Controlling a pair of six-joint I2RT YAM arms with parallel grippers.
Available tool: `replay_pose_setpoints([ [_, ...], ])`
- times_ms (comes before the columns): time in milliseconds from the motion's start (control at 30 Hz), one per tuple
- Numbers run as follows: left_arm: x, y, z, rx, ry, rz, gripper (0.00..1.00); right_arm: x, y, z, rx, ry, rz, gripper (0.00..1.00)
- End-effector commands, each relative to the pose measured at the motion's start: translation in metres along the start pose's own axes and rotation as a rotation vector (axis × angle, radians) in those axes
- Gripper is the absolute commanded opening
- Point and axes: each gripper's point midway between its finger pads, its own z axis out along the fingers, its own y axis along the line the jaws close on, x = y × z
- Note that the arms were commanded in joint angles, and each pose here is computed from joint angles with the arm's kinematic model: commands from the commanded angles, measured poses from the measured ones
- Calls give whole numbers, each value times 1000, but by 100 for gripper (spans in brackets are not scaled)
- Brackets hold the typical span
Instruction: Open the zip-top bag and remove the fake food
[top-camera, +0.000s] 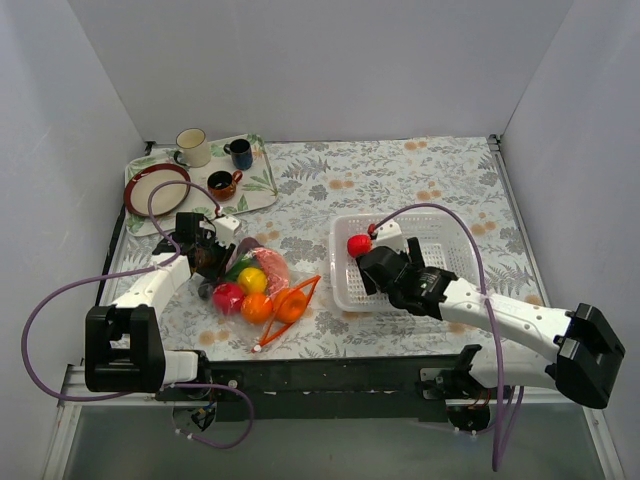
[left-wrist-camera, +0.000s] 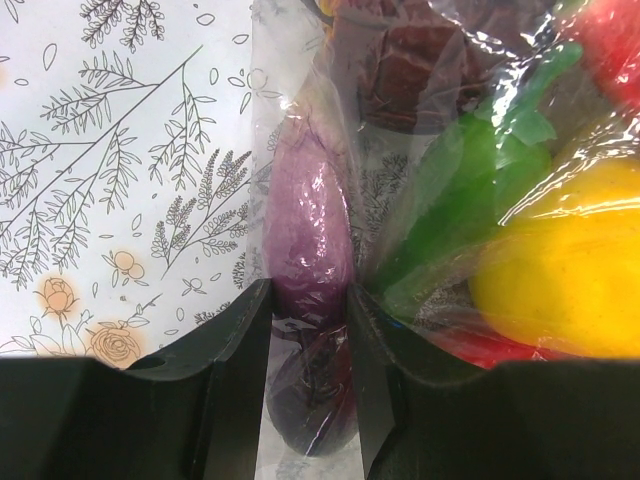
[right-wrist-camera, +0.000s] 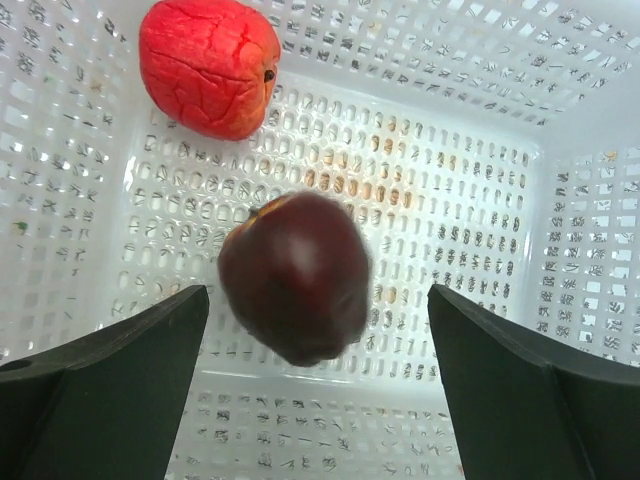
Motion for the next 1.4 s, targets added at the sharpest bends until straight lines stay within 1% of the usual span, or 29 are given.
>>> replay_pose_setpoints([
  [0, 26, -19, -3, 70, 99, -29, 30, -25, 9, -1, -43, -41, 19, 99],
  [100, 27, -20, -2, 75, 104, -35, 30, -37, 18, -6, -99, -52, -10, 99],
  [200, 27, -21, -1, 78, 104, -38, 30, -52, 30, -17, -184, -90, -12, 99],
  [233, 27, -20, -1, 78, 102, -38, 30, -55, 43, -25, -249, -106, -25, 98],
  [300, 29, -20, 0, 75, 107, -38, 30, -71, 61, -41, -314, -169, -46, 99],
  [367, 29, -20, 1, 76, 108, -37, 30, -74, 93, -62, -383, -206, -115, 99],
  [433, 31, -21, 2, 78, 114, -38, 30, -67, 125, -81, -467, -218, -179, 99],
  [500, 31, -21, 3, 79, 112, -43, 30, -60, 156, -88, -547, -231, -224, 94],
  [533, 30, -21, 3, 77, 109, -42, 30, -52, 174, -98, -613, -229, -252, 93],
  [567, 30, -21, 3, 77, 109, -42, 30, -43, 188, -96, -639, -214, -284, 92],
  [600, 30, -20, 2, 74, 109, -40, 30, -39, 204, -103, -696, -223, -298, 92],
  [633, 30, -20, 2, 74, 108, -38, 30, -35, 211, -102, -711, -215, -307, 92],
  [667, 29, -19, 1, 68, 107, -34, 30, -23, 221, -94, -711, -186, -336, 93],
  [800, 28, -16, -1, 54, 101, -22, 30, -12, 240, -82, -710, -152, -373, 98],
  [933, 28, -17, -2, 55, 100, -21, 30, -13, 253, -70, -689, -166, -389, 99],
  [1033, 29, -18, -2, 59, 100, -21, 30, -10, 256, -55, -630, -166, -422, 98],
  [1167, 29, -18, -2, 63, 98, -22, 30, -2, 262, -37, -600, -152, -440, 99],
  [1233, 29, -19, -2, 63, 99, -22, 30, -6, 265, -30, -601, -160, -416, 99],
  [1367, 28, -17, -3, 57, 96, -14, 30, 0, 265, -9, -587, -133, -395, 98],
])
